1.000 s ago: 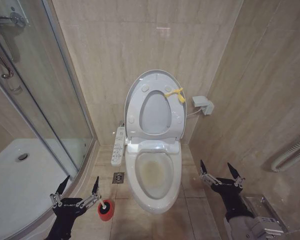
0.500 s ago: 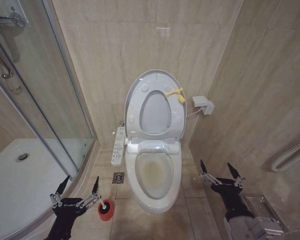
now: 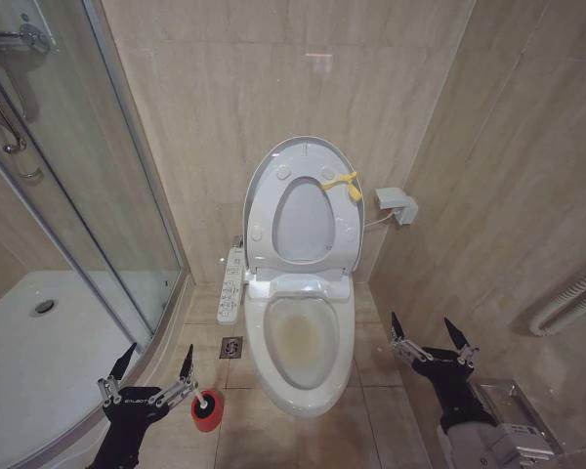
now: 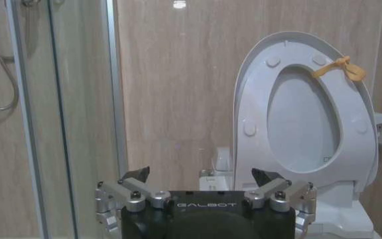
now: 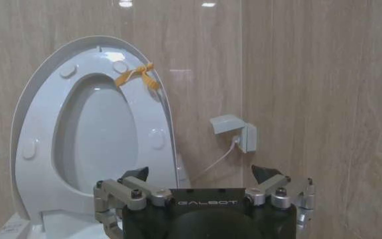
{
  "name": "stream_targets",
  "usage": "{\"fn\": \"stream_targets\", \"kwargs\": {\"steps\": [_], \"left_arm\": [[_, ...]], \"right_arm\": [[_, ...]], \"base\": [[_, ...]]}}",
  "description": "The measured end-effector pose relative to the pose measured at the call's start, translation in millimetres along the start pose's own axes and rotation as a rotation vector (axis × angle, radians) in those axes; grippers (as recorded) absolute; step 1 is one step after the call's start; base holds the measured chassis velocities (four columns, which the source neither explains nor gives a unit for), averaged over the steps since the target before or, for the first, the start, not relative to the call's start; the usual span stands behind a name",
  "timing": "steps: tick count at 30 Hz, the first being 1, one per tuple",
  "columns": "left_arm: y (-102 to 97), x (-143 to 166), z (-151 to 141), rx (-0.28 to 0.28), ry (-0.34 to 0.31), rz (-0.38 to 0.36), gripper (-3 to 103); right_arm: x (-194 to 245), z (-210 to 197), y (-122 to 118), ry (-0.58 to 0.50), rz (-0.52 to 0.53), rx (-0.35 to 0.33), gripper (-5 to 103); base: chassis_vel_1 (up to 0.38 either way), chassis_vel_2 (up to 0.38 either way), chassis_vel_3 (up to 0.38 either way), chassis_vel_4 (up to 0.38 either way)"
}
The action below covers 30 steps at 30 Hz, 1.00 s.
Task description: Open the toilet lid, clean the toilet bowl with a toilet brush, close the toilet lid, and flush.
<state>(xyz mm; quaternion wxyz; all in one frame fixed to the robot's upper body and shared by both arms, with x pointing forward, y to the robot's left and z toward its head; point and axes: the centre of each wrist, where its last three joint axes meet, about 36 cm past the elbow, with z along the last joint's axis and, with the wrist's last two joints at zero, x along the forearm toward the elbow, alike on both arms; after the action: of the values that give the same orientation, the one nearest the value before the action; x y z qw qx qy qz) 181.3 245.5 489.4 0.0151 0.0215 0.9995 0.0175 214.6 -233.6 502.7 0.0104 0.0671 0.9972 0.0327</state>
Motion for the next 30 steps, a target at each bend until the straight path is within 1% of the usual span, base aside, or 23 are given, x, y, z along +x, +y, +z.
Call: {"fn": "stream_targets", "kwargs": {"steps": [5, 10, 11, 15, 17, 23, 25, 30], "left_arm": [[0.0, 0, 0, 0.000, 0.000, 0.000, 100], [0.0, 0, 0, 0.000, 0.000, 0.000, 100], [0.0, 0, 0, 0.000, 0.000, 0.000, 100], [0.0, 0, 0, 0.000, 0.000, 0.000, 100], [0.0, 0, 0, 0.000, 0.000, 0.000, 100], [0.0, 0, 0, 0.000, 0.000, 0.000, 100], [0.0, 0, 0, 0.000, 0.000, 0.000, 100], [0.0, 0, 0, 0.000, 0.000, 0.000, 100]], "right_arm": [[-3, -1, 0, 0.004, -0.008, -0.001, 100], [-35, -12, -7, 0.054, -0.108, -0.013, 100], [-35, -12, -7, 0.054, -0.108, -0.013, 100], [-68, -30, -14, 0.107, -0.214, -0.009, 100], [-73, -34, -16, 0.114, -0.229, -0.006, 100], [-78, -37, -17, 0.124, -0.244, -0.005, 100], [-73, -53, -20, 0.073, -0.200, -0.043, 100], [-68, -59, -18, 0.051, -0.193, -0.062, 100]], "base": [[0.000, 0.000, 0.000, 0.000], [0.000, 0.000, 0.000, 0.000], [0.000, 0.000, 0.000, 0.000], [0.000, 0.000, 0.000, 0.000], [0.000, 0.000, 0.000, 0.000], [0.000, 0.000, 0.000, 0.000], [0.000, 0.000, 0.000, 0.000], [0.000, 0.000, 0.000, 0.000]]}}
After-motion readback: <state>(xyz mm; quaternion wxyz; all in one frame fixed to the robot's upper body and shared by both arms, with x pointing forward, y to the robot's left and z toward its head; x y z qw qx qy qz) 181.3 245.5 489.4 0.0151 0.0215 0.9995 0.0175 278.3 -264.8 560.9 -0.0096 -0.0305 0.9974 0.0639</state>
